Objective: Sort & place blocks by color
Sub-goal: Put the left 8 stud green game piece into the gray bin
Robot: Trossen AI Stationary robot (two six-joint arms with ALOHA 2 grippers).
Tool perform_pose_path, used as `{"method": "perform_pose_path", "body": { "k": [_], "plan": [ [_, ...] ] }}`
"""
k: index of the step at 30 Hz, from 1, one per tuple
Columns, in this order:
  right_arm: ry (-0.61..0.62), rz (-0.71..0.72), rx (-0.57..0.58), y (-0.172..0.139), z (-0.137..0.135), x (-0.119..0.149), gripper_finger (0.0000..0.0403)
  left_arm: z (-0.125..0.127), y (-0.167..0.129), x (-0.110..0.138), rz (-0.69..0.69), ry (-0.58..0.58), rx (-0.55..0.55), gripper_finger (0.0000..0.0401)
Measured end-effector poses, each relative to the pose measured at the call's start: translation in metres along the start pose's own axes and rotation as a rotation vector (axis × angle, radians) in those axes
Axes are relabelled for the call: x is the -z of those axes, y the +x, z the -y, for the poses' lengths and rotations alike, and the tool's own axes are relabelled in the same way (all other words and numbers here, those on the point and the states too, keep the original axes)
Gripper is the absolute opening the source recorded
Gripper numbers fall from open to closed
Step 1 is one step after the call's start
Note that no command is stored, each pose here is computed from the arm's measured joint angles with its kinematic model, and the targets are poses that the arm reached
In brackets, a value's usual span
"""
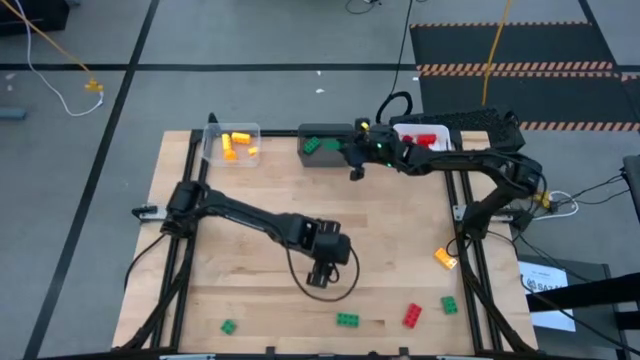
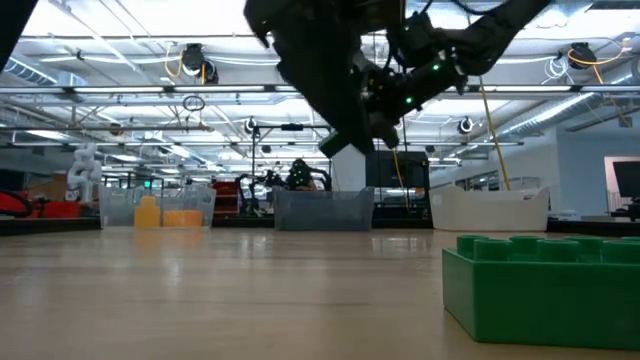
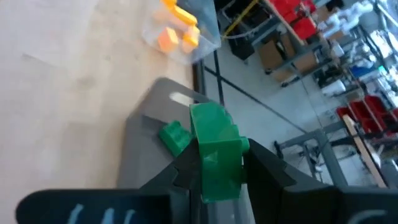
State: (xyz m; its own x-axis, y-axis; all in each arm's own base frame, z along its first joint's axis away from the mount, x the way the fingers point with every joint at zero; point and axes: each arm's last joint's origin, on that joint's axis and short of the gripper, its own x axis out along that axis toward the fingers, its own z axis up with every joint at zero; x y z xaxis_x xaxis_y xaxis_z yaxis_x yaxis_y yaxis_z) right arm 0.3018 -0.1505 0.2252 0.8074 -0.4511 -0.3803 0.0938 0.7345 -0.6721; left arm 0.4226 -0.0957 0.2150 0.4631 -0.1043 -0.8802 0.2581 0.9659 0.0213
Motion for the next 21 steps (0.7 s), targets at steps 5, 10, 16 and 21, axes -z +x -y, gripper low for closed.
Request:
{"method": "perform_pose_path", "body": {
  "k": [5,10,16,21],
  "plan": [
    [0.011,-0.054,-0.025,0.022,0.006,0.008,0.0075,0.013,0.019,0.003,-0.034,0.012,0.015,0.0209],
    [0.032,-0.097,-0.057,0.035,0.004,0.024,0.0075,0.022,0.022,0.0,0.003,0.0,0.023,0.0209],
    [0.125,-0.127,-0.035,0.036,0.012,0.034,0.0075,0.031,0.022,-0.004,0.047,0.013,0.034,0.0209],
    [0.142,-0.125,-0.031,0.035,0.013,0.034,0.0133,0.031,0.022,-0.004,0.045,0.007,0.034,0.0209]
  ]
}}
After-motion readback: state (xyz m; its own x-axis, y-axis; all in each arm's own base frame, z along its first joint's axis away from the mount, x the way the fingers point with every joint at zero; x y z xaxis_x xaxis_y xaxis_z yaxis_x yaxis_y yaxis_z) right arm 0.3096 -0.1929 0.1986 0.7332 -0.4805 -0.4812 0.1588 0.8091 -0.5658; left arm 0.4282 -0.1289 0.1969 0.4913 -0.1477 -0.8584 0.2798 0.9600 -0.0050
